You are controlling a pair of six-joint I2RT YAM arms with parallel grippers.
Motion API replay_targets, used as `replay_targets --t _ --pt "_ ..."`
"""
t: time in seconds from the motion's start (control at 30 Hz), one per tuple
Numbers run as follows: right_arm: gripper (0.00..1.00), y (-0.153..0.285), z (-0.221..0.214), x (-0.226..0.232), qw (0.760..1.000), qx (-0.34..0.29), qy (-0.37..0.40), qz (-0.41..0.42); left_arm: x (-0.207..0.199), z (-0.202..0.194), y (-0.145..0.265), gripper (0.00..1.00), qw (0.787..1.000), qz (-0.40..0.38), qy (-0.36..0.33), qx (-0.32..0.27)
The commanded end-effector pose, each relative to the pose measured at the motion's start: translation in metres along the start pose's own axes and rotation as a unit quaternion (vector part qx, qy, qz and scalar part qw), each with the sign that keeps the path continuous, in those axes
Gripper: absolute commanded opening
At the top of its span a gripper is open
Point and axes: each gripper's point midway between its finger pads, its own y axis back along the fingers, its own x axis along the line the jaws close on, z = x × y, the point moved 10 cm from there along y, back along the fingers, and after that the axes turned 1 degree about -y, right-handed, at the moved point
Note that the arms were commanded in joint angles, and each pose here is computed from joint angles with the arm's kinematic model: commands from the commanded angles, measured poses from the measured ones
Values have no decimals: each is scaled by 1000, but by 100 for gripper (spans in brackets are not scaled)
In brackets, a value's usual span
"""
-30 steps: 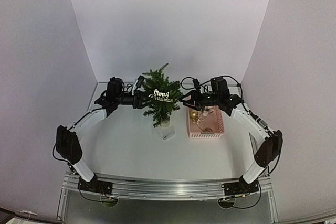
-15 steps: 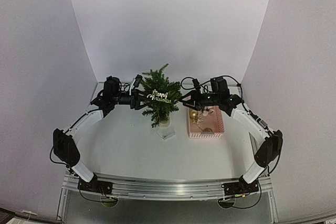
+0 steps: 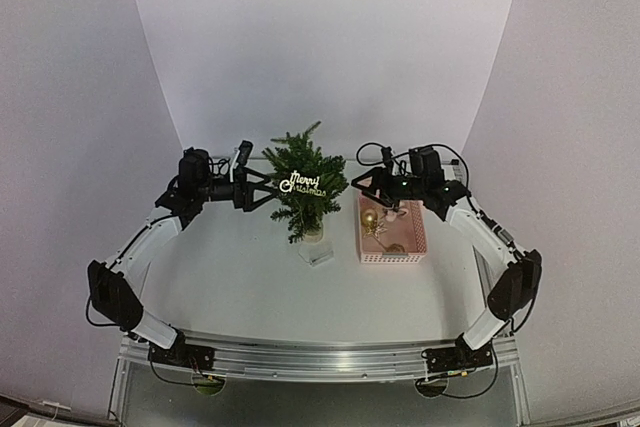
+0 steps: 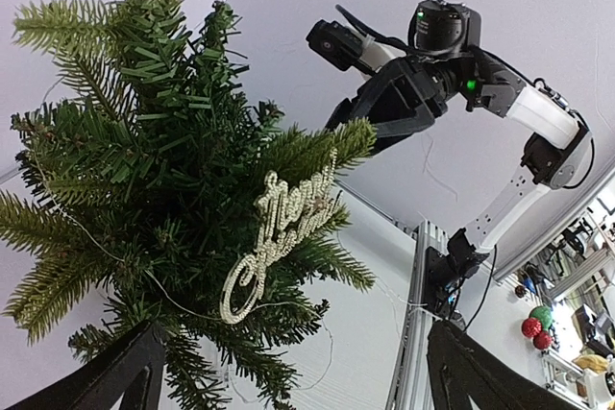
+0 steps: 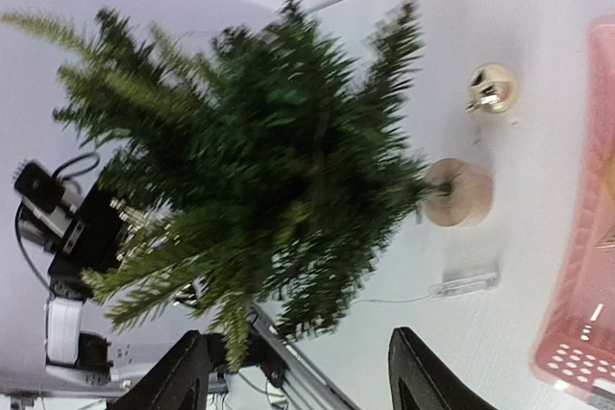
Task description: Decorate the small christmas tree
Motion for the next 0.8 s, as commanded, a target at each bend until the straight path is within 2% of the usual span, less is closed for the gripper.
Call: replay_targets --t 0.0,0.13,0.2,0.27,0.37,0.43,0.63,0.77 --pt "63 35 10 -23 989 -81 -21 -125 -19 13 23 97 998 11 -42 -40" --pt "63 39 11 -55 961 -84 -24 -262 -17 16 41 98 996 44 -36 -73" --pt "61 35 15 -72 952 -77 -30 -296 -14 16 49 98 993 66 -30 -88" --pt "53 33 22 -88 945 -74 -44 -316 -11 14 55 98 991 92 -22 -98" --pt "35 25 36 -116 932 -73 -68 -347 -7 10 61 98 985 130 -21 -115" --pt "30 16 47 -136 925 -70 -75 -367 -3 6 63 98 981 150 -17 -119" --pt "28 -12 78 -190 907 -30 -64 -414 8 -2 69 98 974 191 -7 -122" --pt "31 -26 90 -219 896 3 -40 -443 16 -6 73 99 971 209 0 -120"
